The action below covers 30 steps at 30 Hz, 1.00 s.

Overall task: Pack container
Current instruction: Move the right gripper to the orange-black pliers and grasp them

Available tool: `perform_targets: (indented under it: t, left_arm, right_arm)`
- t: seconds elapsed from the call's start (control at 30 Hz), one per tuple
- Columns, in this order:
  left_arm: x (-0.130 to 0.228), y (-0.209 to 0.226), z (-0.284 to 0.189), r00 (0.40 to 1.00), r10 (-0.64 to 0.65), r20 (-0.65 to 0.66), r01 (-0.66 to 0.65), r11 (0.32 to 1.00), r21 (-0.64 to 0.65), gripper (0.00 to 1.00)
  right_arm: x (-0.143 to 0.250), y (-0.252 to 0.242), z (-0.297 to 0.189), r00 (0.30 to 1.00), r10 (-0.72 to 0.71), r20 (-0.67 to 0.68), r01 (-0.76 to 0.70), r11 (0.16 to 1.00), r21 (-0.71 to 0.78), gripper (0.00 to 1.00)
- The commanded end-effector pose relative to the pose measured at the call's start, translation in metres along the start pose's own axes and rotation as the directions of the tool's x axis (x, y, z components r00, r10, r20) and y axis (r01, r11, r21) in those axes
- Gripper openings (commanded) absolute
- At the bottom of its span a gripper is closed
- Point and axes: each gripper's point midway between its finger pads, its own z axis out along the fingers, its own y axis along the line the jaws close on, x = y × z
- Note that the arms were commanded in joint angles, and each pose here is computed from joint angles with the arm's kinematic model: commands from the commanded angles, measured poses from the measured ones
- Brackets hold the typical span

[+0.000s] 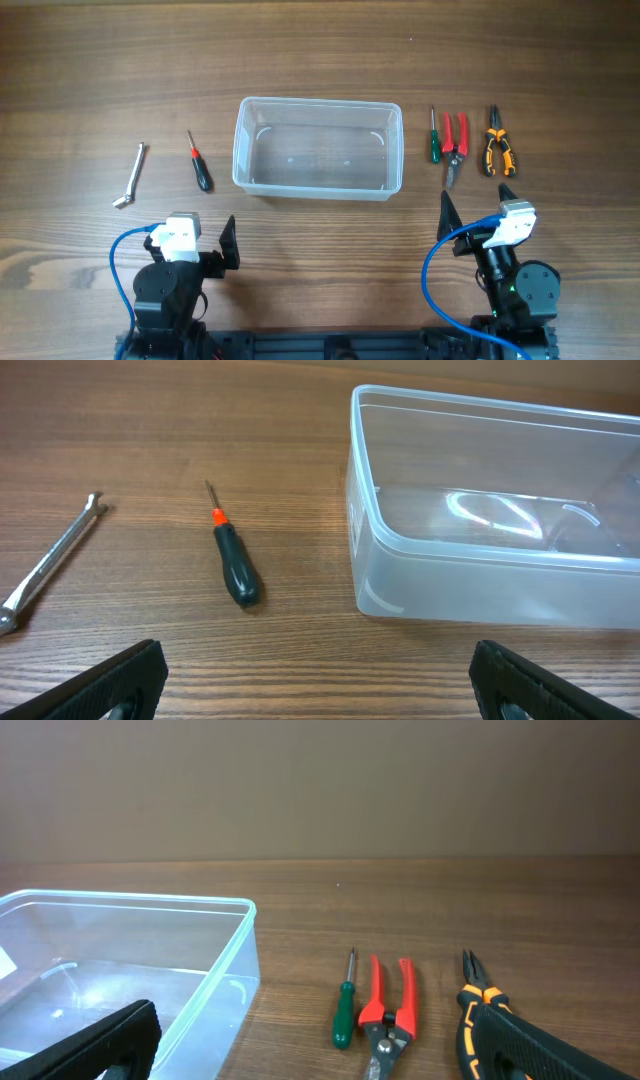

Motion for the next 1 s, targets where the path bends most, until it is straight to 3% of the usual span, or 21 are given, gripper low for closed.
perform_targets:
  t: [0.0,0.37,0.4,0.43,0.5,0.57,0.63,0.73,0.83,0.9,0.97]
  left_arm:
    - [0.001,0.001,0.000,1.000,0.011,0.002,-0.011,1.000,-0.007,1.00]
    - [0.000,0.001,0.000,1.000,0.009,0.007,-0.009,1.000,-0.002,1.00]
    - [-0.003,-0.001,0.000,0.999,-0.039,0.019,0.039,0.999,0.007,1.00]
    - [-0.015,-0.003,0.000,0.990,-0.130,0.062,0.129,0.991,0.025,1.00]
    - [-0.032,-0.007,-0.003,0.976,-0.179,0.123,0.173,0.983,0.055,1.00]
    - [-0.054,-0.009,-0.013,0.966,-0.191,0.172,0.182,0.981,0.070,1.00]
    - [-0.076,0.000,-0.020,0.963,-0.188,0.191,0.191,0.982,0.001,1.00]
    - [-0.104,0.000,-0.017,0.974,-0.181,0.138,0.187,0.982,-0.034,1.00]
    - [-0.152,0.004,0.010,0.998,-0.043,0.035,0.046,0.992,-0.119,1.00]
    - [-0.191,0.008,0.039,0.998,-0.040,-0.055,0.030,0.986,-0.163,1.00]
    - [-0.206,0.014,0.059,0.995,-0.052,-0.091,0.034,0.982,-0.187,1.00]
  right_arm:
    - [0.001,0.000,0.001,1.000,0.019,-0.006,-0.019,1.000,0.000,1.00]
    - [0.001,0.000,0.001,1.000,0.020,-0.007,-0.020,1.000,-0.002,1.00]
    - [0.001,0.006,0.001,1.000,0.019,-0.007,-0.019,0.999,-0.037,1.00]
    - [-0.004,0.024,-0.001,1.000,0.016,0.007,-0.015,0.990,-0.139,1.00]
    - [-0.007,0.036,-0.004,1.000,0.027,0.000,-0.026,0.977,-0.211,1.00]
    - [-0.015,0.036,-0.003,0.997,0.079,-0.021,-0.081,0.976,-0.203,1.00]
    - [-0.025,0.024,0.006,0.993,0.088,-0.077,-0.097,0.987,-0.130,1.00]
    - [-0.049,0.020,0.030,0.981,0.088,-0.174,-0.106,0.989,-0.103,1.00]
    - [-0.083,0.019,0.077,0.942,0.115,-0.316,-0.151,0.985,-0.089,1.00]
    - [-0.115,0.025,0.118,0.910,0.122,-0.395,-0.186,0.974,-0.127,1.00]
    - [-0.130,0.034,0.134,0.894,0.126,-0.430,-0.219,0.960,-0.174,1.00]
